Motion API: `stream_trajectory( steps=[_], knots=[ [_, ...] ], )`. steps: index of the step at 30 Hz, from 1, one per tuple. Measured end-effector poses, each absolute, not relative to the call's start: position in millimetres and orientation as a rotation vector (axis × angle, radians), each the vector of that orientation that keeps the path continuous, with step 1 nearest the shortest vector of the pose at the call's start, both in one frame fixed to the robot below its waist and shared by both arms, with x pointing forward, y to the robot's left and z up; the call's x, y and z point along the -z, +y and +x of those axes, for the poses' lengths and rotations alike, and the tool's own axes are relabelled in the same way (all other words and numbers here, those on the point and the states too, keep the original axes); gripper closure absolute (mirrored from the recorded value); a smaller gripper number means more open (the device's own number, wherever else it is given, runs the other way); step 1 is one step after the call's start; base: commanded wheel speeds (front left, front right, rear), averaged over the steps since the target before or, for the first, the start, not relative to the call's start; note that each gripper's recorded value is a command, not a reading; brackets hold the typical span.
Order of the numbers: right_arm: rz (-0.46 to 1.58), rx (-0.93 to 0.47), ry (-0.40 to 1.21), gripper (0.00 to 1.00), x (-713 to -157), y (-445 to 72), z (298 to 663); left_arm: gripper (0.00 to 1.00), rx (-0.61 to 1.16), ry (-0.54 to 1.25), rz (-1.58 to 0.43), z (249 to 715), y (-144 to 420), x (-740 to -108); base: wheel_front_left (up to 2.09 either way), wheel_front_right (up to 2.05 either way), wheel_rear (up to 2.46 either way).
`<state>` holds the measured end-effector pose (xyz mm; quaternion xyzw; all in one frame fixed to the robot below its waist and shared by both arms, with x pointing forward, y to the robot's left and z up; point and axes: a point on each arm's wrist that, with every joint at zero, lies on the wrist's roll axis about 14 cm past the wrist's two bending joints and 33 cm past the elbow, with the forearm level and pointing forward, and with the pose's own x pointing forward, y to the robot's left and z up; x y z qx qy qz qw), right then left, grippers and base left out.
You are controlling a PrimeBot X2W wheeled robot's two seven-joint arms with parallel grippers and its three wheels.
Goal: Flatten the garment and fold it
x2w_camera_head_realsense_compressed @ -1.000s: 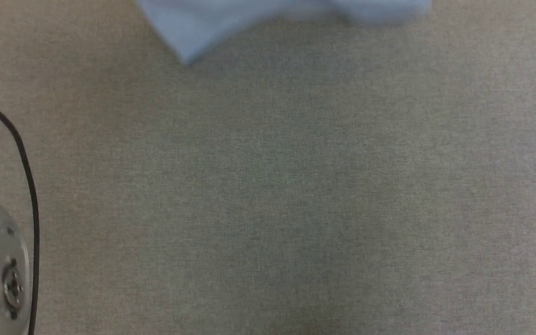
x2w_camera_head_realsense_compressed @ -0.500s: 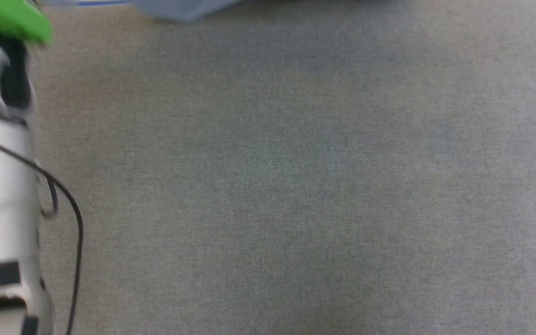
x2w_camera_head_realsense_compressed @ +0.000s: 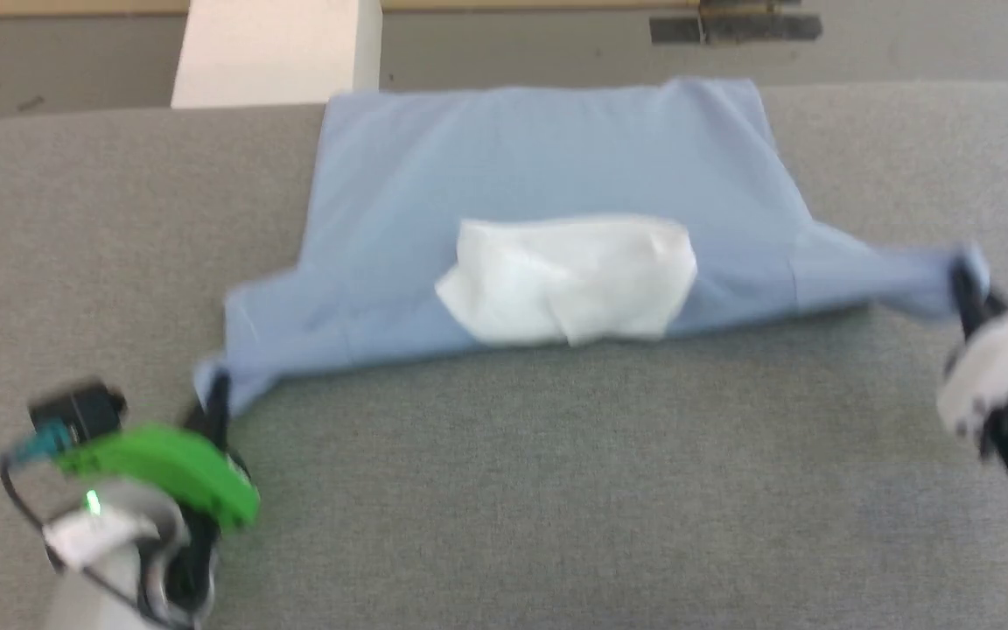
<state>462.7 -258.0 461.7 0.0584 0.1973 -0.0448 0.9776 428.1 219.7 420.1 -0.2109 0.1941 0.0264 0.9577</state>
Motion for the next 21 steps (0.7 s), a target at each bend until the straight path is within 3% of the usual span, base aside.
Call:
stream_trajectory(
  steps=[8, 17, 21],
  knots=[
    [0.220, 0.218, 0.665, 1.00, -416, -274, 352, 1.00, -0.105, 0.586, -0.514, 332, 205, -394, 0.00, 0.00, 0.00],
    [0.343, 0.272, 0.953, 1.00, -368, -281, 268, 1.00, -0.218, 0.749, -0.510, 263, 219, -377, 0.00, 0.00, 0.00],
    [0.360, 0.287, 1.003, 1.00, -357, -282, 255, 1.00, -0.241, 0.773, -0.508, 250, 221, -375, 0.00, 0.00, 0.00]
  ],
)
